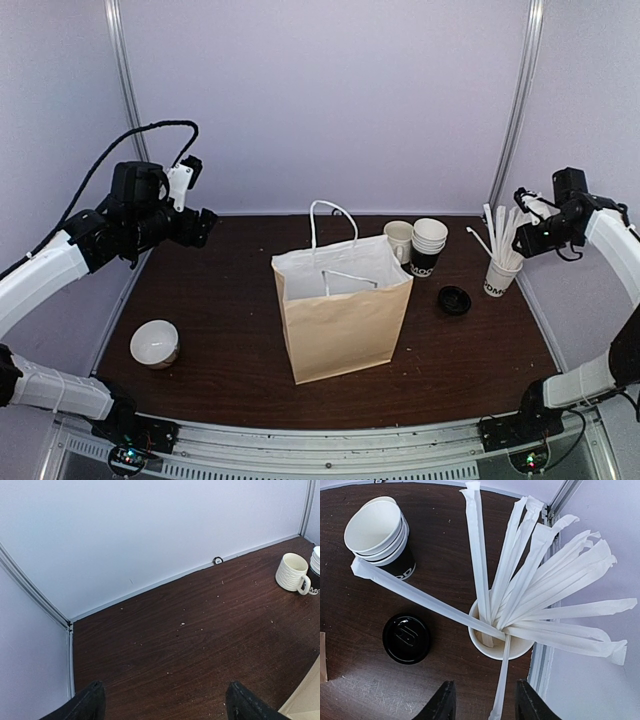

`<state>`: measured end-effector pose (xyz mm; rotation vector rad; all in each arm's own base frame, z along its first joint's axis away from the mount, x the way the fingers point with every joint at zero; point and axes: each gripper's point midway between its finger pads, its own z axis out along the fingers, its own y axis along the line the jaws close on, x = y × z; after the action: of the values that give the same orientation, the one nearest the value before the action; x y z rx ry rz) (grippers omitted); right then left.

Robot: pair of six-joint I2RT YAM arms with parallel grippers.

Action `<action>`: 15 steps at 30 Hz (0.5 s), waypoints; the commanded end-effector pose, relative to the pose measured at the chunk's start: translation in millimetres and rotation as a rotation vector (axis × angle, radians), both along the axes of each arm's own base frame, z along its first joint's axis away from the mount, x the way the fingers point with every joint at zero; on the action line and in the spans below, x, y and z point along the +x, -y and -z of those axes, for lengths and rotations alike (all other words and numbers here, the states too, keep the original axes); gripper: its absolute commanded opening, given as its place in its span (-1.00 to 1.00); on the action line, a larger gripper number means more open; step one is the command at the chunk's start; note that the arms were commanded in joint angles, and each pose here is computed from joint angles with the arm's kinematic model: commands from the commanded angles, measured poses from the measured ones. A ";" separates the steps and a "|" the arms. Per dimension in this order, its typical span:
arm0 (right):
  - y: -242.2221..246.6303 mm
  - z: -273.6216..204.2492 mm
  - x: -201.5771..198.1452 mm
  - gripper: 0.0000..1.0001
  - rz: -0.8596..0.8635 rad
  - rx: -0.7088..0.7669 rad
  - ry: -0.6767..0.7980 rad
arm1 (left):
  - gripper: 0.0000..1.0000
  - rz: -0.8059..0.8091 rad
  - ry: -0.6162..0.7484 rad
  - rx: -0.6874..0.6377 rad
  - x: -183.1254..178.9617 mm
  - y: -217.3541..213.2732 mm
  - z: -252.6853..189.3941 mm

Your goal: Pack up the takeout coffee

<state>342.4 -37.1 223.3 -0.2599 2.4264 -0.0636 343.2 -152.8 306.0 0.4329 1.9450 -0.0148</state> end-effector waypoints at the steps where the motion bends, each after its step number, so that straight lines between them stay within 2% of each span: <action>1: 7.8 6.8 -6.9 -0.18 0.033 -0.024 -0.024 | 0.73 0.011 0.044 -0.032 1.6 1.6 -13.0; 6: 11.5 12.7 -14.7 -0.37 0.046 -0.051 -0.047 | 0.73 0.014 0.040 -0.032 1.5 2.3 -12.3; 10: 13.6 13.6 -19.7 -0.46 0.056 -0.063 -0.047 | 0.73 0.017 0.042 -0.035 0.7 2.5 -13.5; 15: 15.7 5.7 -23.2 -0.87 0.066 -0.080 -0.021 | 0.72 0.023 0.043 -0.042 -0.5 3.2 -15.0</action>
<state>326.0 -45.8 206.2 -0.2376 2.4860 -0.1310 342.4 -155.3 305.7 0.4429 1.9449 -0.0298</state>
